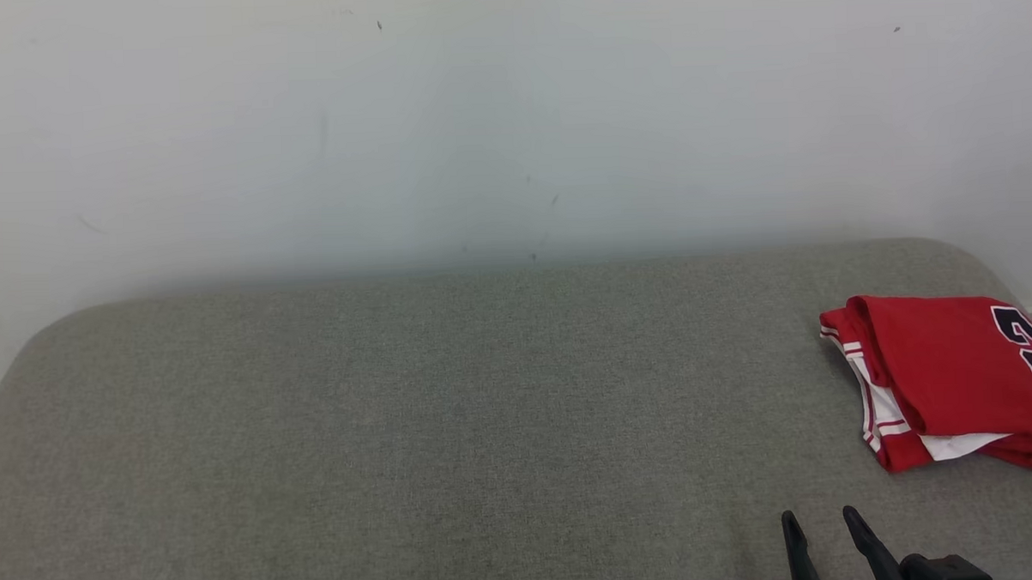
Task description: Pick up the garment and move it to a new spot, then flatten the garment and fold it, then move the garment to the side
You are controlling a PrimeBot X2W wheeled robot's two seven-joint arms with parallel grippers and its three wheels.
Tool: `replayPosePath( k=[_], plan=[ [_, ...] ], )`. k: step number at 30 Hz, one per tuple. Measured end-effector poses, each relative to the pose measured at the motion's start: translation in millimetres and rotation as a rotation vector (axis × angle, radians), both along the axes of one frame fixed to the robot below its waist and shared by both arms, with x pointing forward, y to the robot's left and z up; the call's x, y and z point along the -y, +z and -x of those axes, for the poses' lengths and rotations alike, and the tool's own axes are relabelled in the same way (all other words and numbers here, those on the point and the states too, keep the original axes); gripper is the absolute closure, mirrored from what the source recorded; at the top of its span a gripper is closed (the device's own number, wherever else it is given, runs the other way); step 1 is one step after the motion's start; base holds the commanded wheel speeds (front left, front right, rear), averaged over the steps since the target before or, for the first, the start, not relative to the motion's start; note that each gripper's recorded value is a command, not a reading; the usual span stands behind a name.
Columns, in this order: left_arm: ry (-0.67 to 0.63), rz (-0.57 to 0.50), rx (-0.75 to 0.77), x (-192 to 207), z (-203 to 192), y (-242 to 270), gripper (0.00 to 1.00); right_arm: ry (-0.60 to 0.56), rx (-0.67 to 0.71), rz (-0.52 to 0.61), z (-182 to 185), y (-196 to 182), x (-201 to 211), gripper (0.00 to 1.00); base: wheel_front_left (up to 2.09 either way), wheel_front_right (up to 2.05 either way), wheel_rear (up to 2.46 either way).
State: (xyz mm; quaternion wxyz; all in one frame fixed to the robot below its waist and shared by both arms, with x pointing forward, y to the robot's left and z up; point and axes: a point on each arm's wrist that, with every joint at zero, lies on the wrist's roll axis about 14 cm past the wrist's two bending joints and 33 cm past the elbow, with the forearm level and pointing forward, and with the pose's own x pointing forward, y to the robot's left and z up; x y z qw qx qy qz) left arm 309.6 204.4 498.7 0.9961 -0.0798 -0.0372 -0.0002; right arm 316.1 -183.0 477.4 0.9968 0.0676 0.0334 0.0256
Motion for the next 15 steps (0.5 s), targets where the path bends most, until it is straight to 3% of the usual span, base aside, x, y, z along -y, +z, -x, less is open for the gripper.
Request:
replayPosePath(
  k=[15],
  plan=[
    [-0.008,-0.005,-0.001,-0.5,-0.8,0.0,0.00,0.009,-0.014,-0.016,0.3,-3.1,-6.2,0.00,0.00,0.00,0.00]
  ],
)
